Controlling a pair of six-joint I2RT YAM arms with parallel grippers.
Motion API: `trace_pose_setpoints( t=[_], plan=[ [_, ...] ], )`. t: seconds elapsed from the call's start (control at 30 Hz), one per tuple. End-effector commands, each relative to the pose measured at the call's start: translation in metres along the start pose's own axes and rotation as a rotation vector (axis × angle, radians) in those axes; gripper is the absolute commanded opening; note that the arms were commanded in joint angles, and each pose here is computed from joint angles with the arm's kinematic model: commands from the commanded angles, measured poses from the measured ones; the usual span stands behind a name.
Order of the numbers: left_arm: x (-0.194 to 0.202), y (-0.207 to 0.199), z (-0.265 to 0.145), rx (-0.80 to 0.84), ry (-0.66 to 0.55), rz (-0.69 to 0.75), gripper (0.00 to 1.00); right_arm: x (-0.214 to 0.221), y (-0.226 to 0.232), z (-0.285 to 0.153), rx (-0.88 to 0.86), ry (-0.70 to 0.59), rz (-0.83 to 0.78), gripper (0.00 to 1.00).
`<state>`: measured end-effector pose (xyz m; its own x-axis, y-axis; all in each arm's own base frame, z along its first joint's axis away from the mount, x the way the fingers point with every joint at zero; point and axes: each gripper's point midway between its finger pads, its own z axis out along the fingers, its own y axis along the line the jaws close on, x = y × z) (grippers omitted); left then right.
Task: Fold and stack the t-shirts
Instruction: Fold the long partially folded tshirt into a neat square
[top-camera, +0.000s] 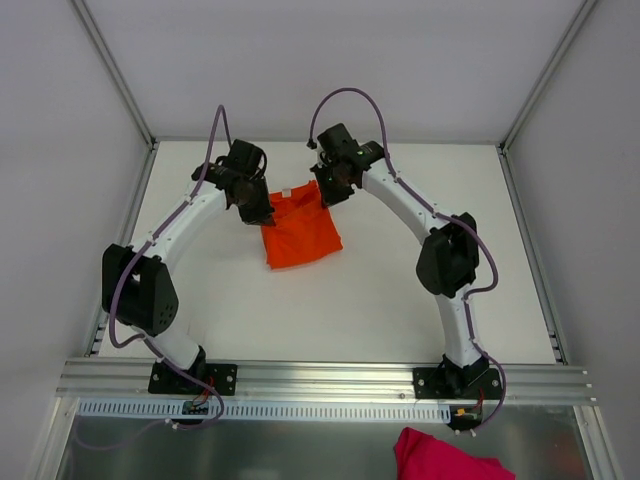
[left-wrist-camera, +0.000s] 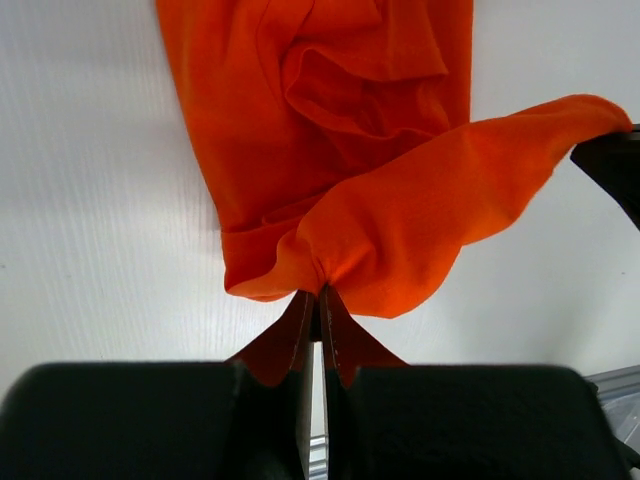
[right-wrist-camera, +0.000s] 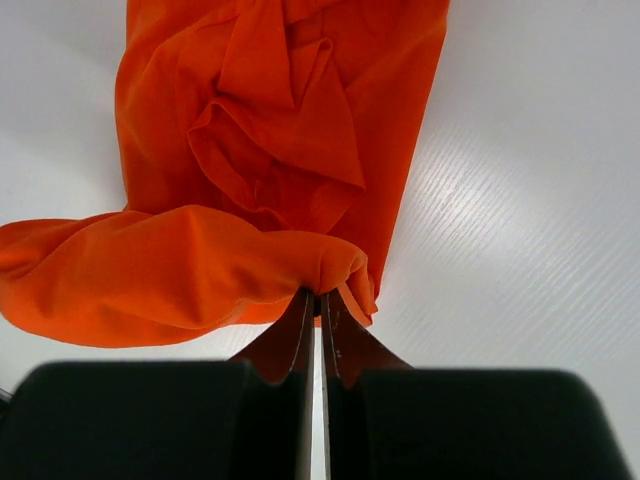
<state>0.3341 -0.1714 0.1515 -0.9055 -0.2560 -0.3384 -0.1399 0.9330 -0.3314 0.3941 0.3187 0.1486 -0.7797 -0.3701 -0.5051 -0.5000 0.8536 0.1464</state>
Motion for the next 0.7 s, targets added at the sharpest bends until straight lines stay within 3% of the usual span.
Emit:
trace_pose_setpoints(
  t=[0.0,0.3,0.67],
  plan=[
    [-0.037,-0.010,-0.013,0.019,-0.105,0.035,0.00,-0.035,-0.006,-0.006,0.002,-0.110,-0.013,0.01],
    [-0.065,-0.022,-0.021,0.031,-0.160,0.033,0.00,-0.056,-0.017,-0.011,0.010,-0.173,-0.003,0.01],
    [-0.068,-0.010,-0.010,-0.010,-0.158,0.009,0.00,-0.082,-0.027,0.000,-0.010,-0.253,-0.002,0.01]
  ],
)
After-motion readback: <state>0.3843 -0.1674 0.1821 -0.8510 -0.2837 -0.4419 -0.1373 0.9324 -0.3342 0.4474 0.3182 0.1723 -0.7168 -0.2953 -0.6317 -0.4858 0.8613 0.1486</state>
